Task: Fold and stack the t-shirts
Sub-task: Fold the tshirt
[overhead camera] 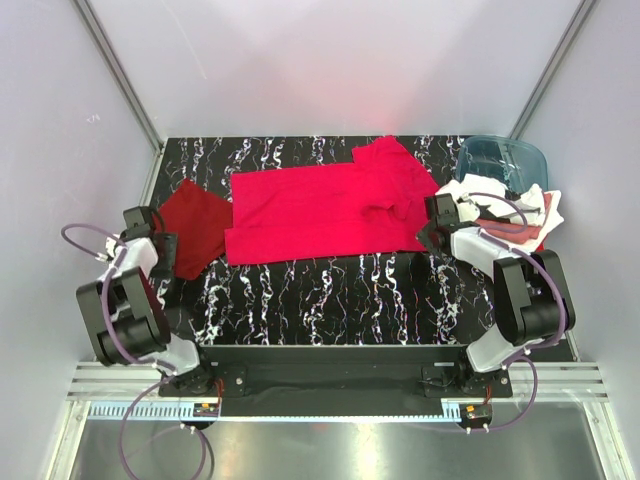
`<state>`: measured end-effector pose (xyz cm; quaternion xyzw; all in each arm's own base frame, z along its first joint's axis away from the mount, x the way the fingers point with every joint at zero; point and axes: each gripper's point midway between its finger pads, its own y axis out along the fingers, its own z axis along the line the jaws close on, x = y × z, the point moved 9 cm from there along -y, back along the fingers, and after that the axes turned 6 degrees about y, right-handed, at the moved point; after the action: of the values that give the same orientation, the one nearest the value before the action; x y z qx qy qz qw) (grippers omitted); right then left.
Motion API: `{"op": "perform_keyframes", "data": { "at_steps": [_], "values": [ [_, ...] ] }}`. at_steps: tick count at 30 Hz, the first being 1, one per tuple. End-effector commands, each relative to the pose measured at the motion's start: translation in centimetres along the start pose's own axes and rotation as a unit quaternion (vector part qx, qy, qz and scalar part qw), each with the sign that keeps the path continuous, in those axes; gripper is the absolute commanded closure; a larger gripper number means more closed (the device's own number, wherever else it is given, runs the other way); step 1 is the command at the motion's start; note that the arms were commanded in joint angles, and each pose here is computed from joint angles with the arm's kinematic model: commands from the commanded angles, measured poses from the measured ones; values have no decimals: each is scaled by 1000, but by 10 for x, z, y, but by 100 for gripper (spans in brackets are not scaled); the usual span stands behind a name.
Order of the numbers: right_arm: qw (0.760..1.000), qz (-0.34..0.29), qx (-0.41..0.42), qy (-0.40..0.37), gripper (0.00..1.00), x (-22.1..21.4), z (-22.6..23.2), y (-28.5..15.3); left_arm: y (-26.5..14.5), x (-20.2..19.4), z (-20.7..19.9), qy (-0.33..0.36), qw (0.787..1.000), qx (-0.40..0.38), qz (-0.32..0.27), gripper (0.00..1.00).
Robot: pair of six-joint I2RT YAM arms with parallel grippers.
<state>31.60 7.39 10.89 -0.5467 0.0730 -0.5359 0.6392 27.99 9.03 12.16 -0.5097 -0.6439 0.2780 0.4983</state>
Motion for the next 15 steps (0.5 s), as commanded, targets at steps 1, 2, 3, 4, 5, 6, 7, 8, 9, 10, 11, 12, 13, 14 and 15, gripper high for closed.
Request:
{"op": "perform_keyframes", "data": {
  "at_steps": [1, 2, 3, 4, 5, 6, 7, 8, 9, 10, 11, 12, 13, 14, 15],
  "values": [
    [999, -20, 27, 15, 89, 10, 9, -11, -29, 10, 7, -13, 997, 6, -74, 32],
    [999, -19, 27, 11, 87, 9, 8, -11, -34, 9, 7, -7, 996, 6, -92, 30],
    [999, -18, 26, 10, 87, 9, 8, -11, -42, 9, 6, -4, 994, 0, -105, 29],
    [999, -19, 28, 10, 85, 10, 8, -12, -53, 11, 4, -3, 992, -14, -123, 28],
    [999, -19, 29, 10, 83, 10, 9, -13, -61, 6, 2, 10, 991, -21, -131, 25],
    [999, -17, 32, 8, 82, 10, 9, -13, -67, 8, 1, 14, 988, -25, -151, 24],
    [999, -15, 36, 7, 80, 10, 11, -14, -73, 6, -1, 21, 987, -33, -156, 23],
    [999, -13, 37, 1, 78, 10, 10, -14, -82, 0, -7, 40, 985, -54, -160, 21],
    [999, -13, 39, -1, 77, 11, 11, -15, -86, -4, -11, 52, 984, -71, -158, 20],
    [999, -14, 36, -3, 76, 10, 10, -14, -88, -9, -15, 66, 982, -86, -152, 20],
    [999, -16, 33, -2, 75, 10, 9, -14, -89, -19, -23, 92, 981, -113, -131, 20],
    [999, -17, 32, -2, 74, 11, 9, -14, -88, -25, -27, 105, 980, -125, -115, 20],
    [999, -16, 31, -1, 73, 10, 9, -13, -87, -29, -30, 115, 979, -132, -101, 20],
    [999, -16, 30, -2, 73, 10, 8, -12, -85, -35, -31, 127, 980, -135, -79, 20],
    [999, -13, 31, -2, 73, 9, 9, -12, -75, -39, -32, 136, 982, -118, -62, 21]
  ]
}}
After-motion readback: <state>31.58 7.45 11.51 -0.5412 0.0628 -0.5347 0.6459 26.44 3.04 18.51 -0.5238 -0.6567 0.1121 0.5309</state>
